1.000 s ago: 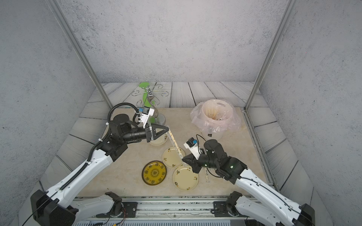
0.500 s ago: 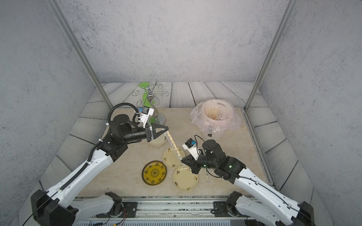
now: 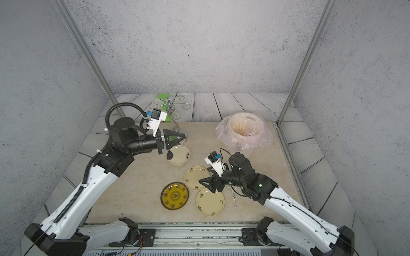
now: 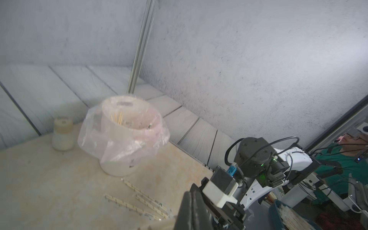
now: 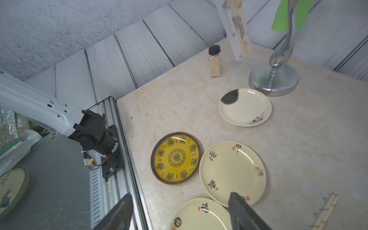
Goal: Remove the packaging of disposable chopsticks
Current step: Pick up the disposable chopsticks from the center of the board.
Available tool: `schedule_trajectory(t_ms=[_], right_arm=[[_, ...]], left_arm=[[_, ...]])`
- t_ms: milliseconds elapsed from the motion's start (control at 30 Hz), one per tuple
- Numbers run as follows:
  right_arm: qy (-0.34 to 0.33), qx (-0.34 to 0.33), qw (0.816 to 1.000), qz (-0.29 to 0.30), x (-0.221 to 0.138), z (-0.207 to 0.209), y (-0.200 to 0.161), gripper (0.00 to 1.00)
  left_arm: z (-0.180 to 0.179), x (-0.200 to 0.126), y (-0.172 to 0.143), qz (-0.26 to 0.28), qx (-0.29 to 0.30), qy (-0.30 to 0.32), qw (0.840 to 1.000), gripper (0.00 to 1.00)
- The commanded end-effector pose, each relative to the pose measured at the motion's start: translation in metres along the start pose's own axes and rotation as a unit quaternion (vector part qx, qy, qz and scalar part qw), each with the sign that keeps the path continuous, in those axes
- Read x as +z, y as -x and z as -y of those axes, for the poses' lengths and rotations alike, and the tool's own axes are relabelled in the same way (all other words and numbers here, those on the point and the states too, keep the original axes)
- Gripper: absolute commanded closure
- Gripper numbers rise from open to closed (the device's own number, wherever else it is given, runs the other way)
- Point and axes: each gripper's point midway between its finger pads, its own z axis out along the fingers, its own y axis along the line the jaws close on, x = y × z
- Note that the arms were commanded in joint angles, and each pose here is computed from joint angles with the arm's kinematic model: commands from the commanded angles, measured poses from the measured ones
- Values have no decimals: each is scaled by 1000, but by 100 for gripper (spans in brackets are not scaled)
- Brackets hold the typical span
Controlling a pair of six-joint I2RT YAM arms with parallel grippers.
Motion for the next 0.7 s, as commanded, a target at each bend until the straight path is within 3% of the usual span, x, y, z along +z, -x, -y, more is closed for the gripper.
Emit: schedule_trajectory(t_ms=[0,100,300,533,667], right_arm=[[-5,-61,997,47,-3,-2,35,23],[11,-95,992,81,-6,-10,57,19],[19,-145,982,119,-12,-17,80,17],[122,-131,977,118,1,-44,68,34],[149,-99,978,105,16,-44,60,34]], left_arm=[[37,-11,12,-30,70,-58,995,100],[44,-11,30,-37,87,-63,994,100],[51,-7,23,-62,90,-110,988,100],[51,-19,12,-30,88,-136,986,100],[41,-25,14,-12,83,-126,989,100]])
